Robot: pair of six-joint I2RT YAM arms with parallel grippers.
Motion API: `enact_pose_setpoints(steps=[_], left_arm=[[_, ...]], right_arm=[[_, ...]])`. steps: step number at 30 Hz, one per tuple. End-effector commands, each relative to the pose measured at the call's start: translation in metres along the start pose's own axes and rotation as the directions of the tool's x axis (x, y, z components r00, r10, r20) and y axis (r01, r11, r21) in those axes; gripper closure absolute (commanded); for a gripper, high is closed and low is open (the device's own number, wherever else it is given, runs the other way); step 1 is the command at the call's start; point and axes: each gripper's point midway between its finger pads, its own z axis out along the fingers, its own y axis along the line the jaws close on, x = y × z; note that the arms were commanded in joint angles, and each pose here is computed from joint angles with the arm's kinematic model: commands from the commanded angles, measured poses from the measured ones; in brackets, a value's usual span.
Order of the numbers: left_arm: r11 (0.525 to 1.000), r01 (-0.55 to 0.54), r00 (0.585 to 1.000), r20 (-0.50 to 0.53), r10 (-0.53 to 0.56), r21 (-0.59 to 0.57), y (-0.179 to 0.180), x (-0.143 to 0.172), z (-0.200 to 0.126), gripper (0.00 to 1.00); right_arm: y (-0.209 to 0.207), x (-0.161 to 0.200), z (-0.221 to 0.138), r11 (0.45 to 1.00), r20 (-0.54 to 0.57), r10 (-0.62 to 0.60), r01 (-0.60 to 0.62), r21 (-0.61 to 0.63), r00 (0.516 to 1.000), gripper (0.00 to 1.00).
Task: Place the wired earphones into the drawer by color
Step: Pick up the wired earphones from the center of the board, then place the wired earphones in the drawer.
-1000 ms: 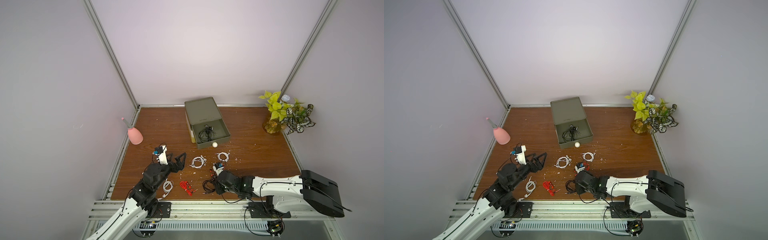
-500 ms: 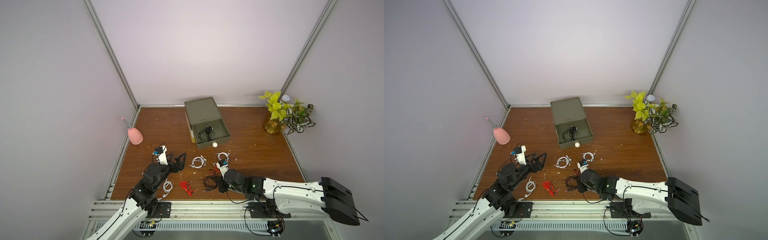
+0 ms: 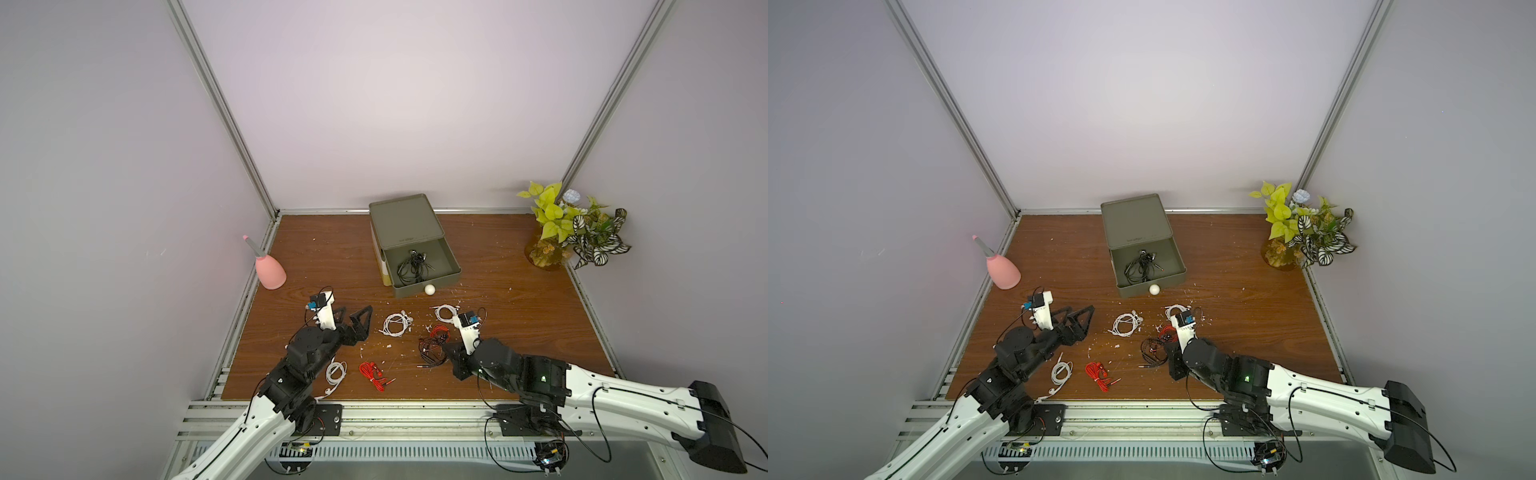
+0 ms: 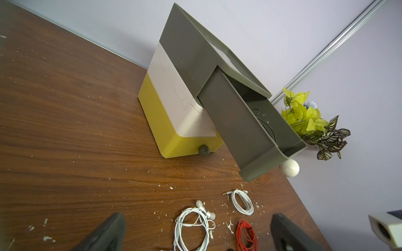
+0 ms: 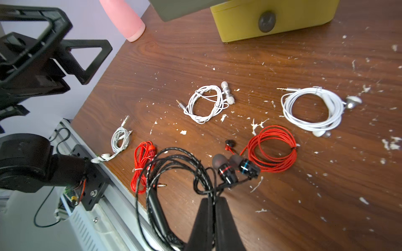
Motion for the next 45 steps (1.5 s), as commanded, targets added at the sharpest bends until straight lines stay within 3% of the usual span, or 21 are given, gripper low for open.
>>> enact_pose_setpoints(steps=[1, 11, 24, 36, 45], left_arm=[[1.0, -0.003, 1.0, 0.024, 0.003, 0.015, -0.007, -0.009, -0.001, 0.0], [1.0, -0.006, 1.0, 0.018, 0.006, 0.016, -0.008, -0.009, 0.001, 0.0], [0.999, -0.018, 1.0, 0.012, 0.018, 0.029, -0.01, -0.007, 0.001, 0.0], [0.999, -0.031, 0.999, 0.01, 0.031, 0.028, -0.01, -0.008, -0.001, 0.0], [0.999, -0.041, 0.999, 0.013, 0.041, 0.03, -0.013, -0.011, -0.002, 0.0]], right_arm=[[0.008, -0.031, -0.014, 0.999, 0.088, -0.036, 0.035, 0.006, 0.996, 1.0], [0.02, -0.069, -0.031, 0.998, 0.193, -0.06, 0.06, 0.006, 0.979, 1.0], [0.027, -0.168, -0.055, 0.986, 0.369, -0.154, 0.12, 0.114, 0.917, 1.0], [0.02, -0.237, -0.017, 0.978, 0.383, -0.191, 0.141, 0.153, 0.904, 1.0], [0.023, -0.239, 0.028, 0.976, 0.323, -0.201, 0.162, 0.143, 0.925, 1.0]])
